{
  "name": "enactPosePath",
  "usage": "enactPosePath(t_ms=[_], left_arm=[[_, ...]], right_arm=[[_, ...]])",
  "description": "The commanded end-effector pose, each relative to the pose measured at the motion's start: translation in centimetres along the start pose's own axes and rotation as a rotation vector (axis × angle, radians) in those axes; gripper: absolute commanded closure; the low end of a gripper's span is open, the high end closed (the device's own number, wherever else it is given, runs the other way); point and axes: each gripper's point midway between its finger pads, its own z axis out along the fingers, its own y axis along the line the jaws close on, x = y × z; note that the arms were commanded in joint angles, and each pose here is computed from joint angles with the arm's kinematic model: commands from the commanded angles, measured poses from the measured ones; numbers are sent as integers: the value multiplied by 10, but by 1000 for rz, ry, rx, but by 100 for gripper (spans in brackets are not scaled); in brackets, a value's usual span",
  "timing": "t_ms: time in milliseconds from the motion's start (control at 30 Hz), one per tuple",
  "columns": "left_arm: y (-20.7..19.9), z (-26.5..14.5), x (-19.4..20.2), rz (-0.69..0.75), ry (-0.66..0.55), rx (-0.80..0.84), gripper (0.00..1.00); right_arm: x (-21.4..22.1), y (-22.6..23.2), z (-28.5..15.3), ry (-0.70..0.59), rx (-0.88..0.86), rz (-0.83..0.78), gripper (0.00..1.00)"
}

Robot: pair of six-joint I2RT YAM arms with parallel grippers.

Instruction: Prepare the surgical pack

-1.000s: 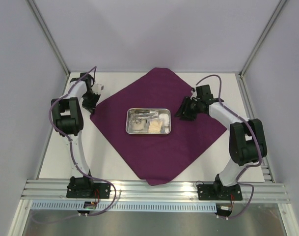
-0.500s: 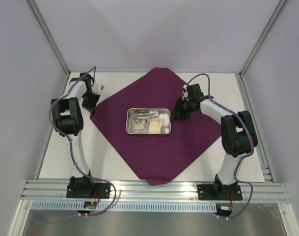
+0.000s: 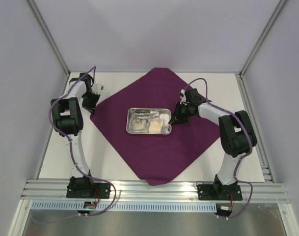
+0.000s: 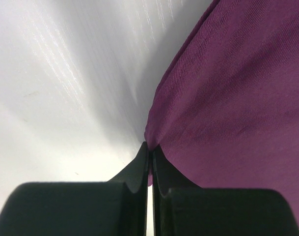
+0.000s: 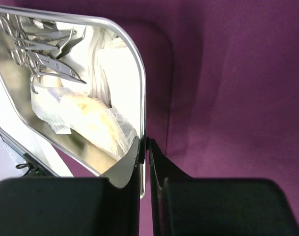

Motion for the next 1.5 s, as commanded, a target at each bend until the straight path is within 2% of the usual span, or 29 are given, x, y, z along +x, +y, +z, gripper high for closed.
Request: enactPosePath(t_ms=[0,333,500,833,867,967,1000,1100,1167,1200,1267,1333,1367,1400,1467], left_arm=[[4,-28,-13,5,-63,-19,100],[6,-33,-17,15,-73,-28,100],[9,-35,-20,17,-79,-34,100],[8,-35,-22,19,-85,-25,100],[6,-35,-22,20,-87,-19,100],[4,-38,-24,13,-100,-10,77],[4,-39,-25,12,-105,-11,64],[5,-56,-32,25,-147,-25,50],[5,-78,-38,30,-197,-35,46],[3,-87,-39,38,-213,-36,43],[-5,-115,-34,54,-249,-24,41],[-18,-128,-19,68,-243,15,40],[-26,-148,-8,79,-256,22,37],[-31,-153,1,88,-252,38,36],[-46,-164,29,109,-225,73,36]], right_arm=[[11,-11,-6,3,36,-34,98],[50,-29,-27,34,82,-62,99],[50,-37,-29,33,121,-95,99],[56,-46,-40,27,144,-53,98],[55,-46,-41,20,146,-53,96],[49,-46,-46,4,171,-57,73],[45,-43,-52,-18,177,-65,61],[30,-39,-84,-115,258,-84,52],[24,-43,-113,-183,390,-123,48],[28,-27,-126,-217,399,-186,45],[40,-26,-144,-246,498,-267,41],[73,7,-144,-245,435,-404,37],[92,4,-137,-220,434,-447,32],[115,19,-131,-197,385,-525,31],[139,33,-131,-196,299,-564,31]])
